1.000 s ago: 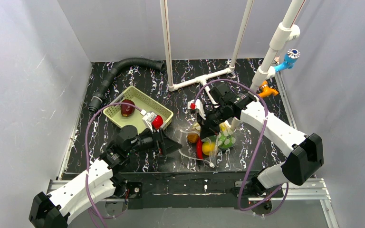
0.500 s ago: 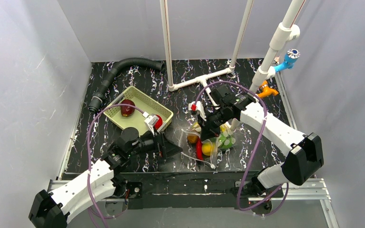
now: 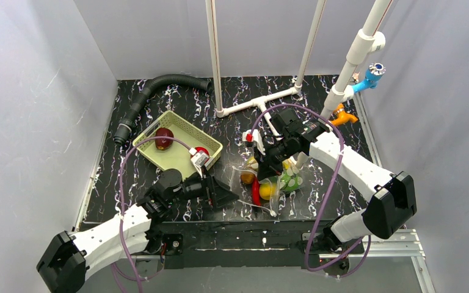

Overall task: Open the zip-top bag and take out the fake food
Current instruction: Place the fake vegetable in the bin, then pick up the fake fruit from the zipper food storage bag.

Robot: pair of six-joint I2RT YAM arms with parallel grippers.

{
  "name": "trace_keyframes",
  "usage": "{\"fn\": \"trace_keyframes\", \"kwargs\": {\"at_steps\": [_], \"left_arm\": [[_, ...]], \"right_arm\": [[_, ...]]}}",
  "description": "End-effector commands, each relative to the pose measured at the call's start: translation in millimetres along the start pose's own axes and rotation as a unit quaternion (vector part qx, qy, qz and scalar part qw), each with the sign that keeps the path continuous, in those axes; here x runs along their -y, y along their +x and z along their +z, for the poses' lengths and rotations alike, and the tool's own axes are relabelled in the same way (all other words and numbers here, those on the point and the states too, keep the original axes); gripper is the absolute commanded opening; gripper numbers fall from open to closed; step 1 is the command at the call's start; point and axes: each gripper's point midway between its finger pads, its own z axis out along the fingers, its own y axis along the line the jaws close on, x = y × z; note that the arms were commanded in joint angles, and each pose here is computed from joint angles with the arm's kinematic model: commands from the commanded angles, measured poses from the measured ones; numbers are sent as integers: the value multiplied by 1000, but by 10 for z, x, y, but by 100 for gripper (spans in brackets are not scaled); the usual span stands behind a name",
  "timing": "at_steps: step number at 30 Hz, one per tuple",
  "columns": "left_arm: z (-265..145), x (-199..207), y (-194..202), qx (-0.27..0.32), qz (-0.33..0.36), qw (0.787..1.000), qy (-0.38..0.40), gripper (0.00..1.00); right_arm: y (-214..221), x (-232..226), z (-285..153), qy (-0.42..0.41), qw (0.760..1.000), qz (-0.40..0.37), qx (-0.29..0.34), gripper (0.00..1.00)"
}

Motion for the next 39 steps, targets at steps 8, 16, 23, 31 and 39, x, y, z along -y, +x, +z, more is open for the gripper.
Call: {"fn": "trace_keyframes", "kwargs": {"at_steps": [8,16,23,31,39], "left_arm": [[103,51,-63,16,18,1000,-1,98],[257,150,-103,15,38,999,6,97],[475,158,-13,-12,40,999,-19,81],[682,-123,70,-18,5,993,-114,55],[938,-225,213,-43,64,989,-127,55]], "right_arm": [[-80,-40,-57,3,1000,-17,24,1],[-81,-30,-34,-2,1000,-12,23,1],[-86,-32,-26,-6,1000,-10,24,1],[-84,-31,-21,-6,1000,-10,24,1],[-88,-41,-11,-10,1000,-9,27,1]]}}
